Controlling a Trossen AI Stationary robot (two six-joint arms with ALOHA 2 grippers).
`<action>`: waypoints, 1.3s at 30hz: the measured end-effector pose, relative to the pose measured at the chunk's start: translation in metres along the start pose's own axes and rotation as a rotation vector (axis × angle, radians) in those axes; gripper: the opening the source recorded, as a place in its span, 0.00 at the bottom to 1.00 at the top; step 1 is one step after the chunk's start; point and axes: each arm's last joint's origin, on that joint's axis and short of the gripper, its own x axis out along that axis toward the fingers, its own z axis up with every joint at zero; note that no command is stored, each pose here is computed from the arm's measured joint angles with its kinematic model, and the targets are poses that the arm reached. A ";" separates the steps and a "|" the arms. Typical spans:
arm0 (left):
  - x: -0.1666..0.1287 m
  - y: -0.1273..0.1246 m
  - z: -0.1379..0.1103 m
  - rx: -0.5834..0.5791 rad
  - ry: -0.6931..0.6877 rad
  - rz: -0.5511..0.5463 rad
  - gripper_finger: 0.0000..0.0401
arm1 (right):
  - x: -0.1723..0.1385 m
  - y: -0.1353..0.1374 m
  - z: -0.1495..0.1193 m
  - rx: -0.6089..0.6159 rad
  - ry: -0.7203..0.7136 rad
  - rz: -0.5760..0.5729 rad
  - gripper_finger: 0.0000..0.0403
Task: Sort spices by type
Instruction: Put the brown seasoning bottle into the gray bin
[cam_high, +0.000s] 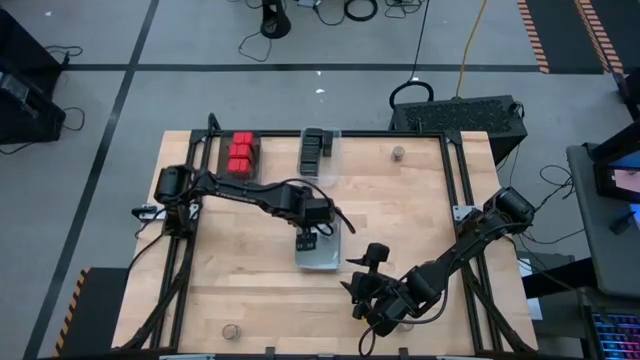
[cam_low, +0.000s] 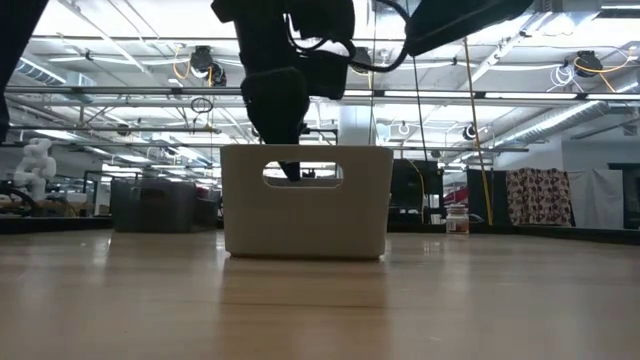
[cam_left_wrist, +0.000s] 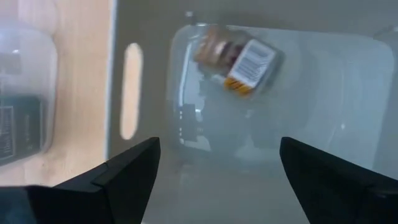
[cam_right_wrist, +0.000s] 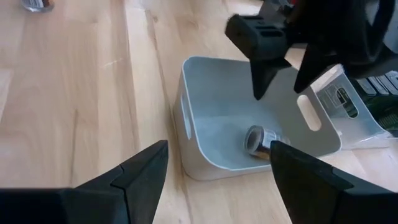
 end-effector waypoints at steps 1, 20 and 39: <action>0.000 -0.002 0.000 0.004 -0.001 -0.001 0.84 | 0.000 0.000 0.000 -0.004 0.003 -0.002 0.65; -0.004 -0.026 0.010 0.108 -0.146 0.092 0.76 | -0.005 -0.007 -0.015 0.020 0.093 -0.076 0.65; 0.003 0.000 0.006 -0.368 -0.020 -0.125 0.34 | -0.005 -0.007 -0.015 0.035 0.092 -0.072 0.65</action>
